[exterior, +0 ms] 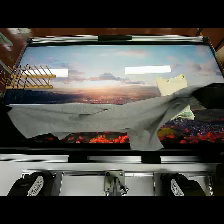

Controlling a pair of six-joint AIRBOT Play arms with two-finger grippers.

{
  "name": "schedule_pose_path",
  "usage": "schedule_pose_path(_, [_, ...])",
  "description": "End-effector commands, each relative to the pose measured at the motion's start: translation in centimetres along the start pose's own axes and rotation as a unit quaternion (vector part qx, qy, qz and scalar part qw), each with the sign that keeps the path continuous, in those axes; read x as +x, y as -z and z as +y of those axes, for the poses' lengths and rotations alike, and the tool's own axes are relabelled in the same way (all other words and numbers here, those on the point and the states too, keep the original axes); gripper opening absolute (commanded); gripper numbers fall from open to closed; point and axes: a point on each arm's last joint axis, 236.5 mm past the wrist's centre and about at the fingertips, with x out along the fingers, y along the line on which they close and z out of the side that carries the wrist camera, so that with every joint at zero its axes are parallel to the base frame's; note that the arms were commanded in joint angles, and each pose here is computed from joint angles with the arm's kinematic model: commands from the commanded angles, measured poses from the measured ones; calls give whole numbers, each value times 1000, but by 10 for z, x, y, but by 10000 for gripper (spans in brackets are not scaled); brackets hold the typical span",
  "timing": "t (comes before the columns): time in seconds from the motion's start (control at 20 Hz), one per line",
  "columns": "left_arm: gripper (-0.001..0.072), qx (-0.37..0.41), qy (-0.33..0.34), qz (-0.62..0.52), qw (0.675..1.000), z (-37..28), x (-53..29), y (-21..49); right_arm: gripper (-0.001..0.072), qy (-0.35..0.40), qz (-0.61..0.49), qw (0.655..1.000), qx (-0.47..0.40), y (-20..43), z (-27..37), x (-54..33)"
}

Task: Fold the shirts.

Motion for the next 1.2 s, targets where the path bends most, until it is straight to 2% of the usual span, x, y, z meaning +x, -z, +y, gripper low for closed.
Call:
schedule_pose_path(0.0, [34,-49,-5,-29,998,29,56,-30,60,-34,0,998,45,-16,-8,93])
schedule_pose_path(0.15, [34,-86,8,5,996,51,120,-47,61,-47,-25,998,42,-43,3,186])
schedule_pose_path(0.3, [35,-110,45,-15,993,62,181,-77,61,-26,-111,992,61,-80,-12,258])
schedule_pose_path(0.4, [35,-137,69,-32,988,68,213,-91,61,-13,-125,988,91,-80,-28,291])
schedule_pose_path(0.5, [36,-158,70,-11,985,78,245,-84,63,-7,-89,989,119,-58,-37,319])
schedule_pose_path(0.55, [37,-166,70,13,984,82,259,-73,93,-6,-67,990,122,-45,-39,328])
schedule_pose_path(0.6, [37,-173,74,41,981,82,270,-59,204,-9,-47,991,129,-35,-37,332])
schedule_pose_path(0.65, [112,-182,79,71,978,82,278,-45,416,-15,-39,990,133,-32,-33,331])
schedule_pose_path(0.7, [348,-185,84,95,975,82,279,-34,506,-16,-36,991,126,-34,-32,322])
schedule_pose_path(0.75, [606,-184,90,119,971,82,274,-24,506,-18,-35,992,117,-37,-31,310])
schedule_pose_path(0.8, [622,-181,90,143,969,86,265,-15,506,-19,-30,993,113,-39,-33,292])
schedule_pose_path(0.9, [605,-173,66,213,959,108,240,15,507,-6,5,995,97,-29,-46,252])
schedule_pose_path(1.05, [603,-171,4,311,935,147,205,73,506,41,128,989,54,27,-84,200])
schedule_pose_path(1.15, [604,-196,0,326,925,158,198,105,506,36,205,976,55,62,-96,180])
